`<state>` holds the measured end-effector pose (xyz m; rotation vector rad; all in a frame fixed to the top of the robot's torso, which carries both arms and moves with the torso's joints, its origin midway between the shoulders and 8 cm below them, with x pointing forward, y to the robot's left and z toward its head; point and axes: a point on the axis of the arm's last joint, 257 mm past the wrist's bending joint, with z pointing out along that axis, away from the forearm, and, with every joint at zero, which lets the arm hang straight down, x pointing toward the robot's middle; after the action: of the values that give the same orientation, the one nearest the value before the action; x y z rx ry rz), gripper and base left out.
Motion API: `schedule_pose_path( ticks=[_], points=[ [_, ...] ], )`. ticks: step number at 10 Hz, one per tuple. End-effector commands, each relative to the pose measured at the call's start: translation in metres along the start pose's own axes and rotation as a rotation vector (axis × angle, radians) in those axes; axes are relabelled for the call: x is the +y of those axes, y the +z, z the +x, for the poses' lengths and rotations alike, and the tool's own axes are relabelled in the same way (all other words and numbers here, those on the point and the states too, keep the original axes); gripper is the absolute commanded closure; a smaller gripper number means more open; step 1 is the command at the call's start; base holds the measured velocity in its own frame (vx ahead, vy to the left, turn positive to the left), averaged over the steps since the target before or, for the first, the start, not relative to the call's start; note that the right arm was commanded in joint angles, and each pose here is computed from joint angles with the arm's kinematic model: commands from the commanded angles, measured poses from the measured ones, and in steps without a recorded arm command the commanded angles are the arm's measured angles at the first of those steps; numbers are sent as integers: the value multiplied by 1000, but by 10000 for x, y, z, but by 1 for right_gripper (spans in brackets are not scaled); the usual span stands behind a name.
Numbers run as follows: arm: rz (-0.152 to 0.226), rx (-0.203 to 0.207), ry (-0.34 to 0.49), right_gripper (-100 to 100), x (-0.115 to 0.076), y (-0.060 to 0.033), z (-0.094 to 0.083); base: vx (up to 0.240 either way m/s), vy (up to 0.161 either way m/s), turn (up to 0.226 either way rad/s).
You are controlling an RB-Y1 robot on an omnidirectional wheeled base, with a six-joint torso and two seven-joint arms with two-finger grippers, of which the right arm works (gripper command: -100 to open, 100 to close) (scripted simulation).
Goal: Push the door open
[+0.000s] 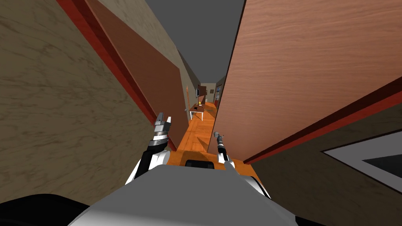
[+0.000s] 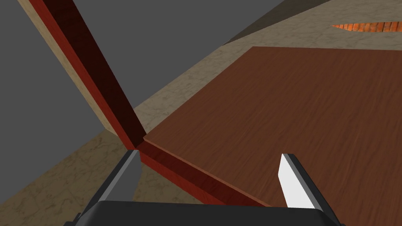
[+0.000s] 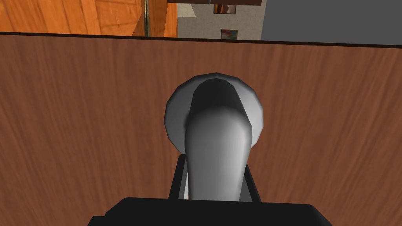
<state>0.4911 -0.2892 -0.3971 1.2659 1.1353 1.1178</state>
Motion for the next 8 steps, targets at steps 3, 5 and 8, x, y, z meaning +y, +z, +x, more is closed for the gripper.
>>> schedule_pose_path(
  ticks=[3, 5, 8],
  points=[
    [-19, -49, -5, 100, 81, 49, -241, 182, 36, -34],
    [-18, -78, -5, 100, 78, 38, -371, 206, 33, -48],
    [-4, -95, -5, 100, 22, 2, -442, 124, 37, -30]
  ],
)
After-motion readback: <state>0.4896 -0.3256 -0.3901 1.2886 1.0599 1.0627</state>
